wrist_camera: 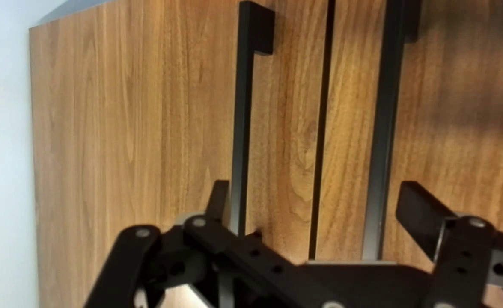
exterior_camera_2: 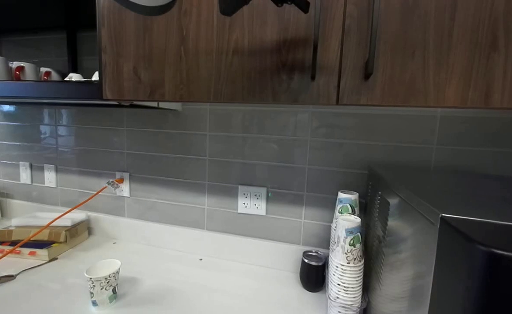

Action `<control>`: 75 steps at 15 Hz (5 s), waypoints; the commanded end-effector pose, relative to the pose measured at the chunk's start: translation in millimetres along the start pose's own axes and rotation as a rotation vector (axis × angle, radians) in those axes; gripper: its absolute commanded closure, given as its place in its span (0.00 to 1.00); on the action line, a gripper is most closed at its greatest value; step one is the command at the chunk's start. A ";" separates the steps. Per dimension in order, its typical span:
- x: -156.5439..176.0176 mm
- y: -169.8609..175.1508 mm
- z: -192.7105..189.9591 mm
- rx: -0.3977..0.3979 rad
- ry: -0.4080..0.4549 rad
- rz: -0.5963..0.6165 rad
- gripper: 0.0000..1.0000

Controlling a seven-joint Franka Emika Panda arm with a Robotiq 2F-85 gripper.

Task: Open and close the cabinet

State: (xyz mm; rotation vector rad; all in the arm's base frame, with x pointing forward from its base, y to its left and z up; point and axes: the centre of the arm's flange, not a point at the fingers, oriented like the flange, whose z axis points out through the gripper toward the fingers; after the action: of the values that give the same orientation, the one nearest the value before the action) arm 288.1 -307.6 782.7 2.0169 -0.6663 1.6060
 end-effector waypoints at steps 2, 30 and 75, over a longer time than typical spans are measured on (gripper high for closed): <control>7.2 0.7 26.7 -0.019 0.018 0.088 0.00; 2.1 10.0 19.4 -0.127 -0.094 0.128 0.00; -97.2 143.7 -249.0 0.275 -0.391 -0.247 0.00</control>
State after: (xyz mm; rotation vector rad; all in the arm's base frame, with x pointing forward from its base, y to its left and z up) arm 18.6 -240.0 767.5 2.4656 -0.4035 1.3253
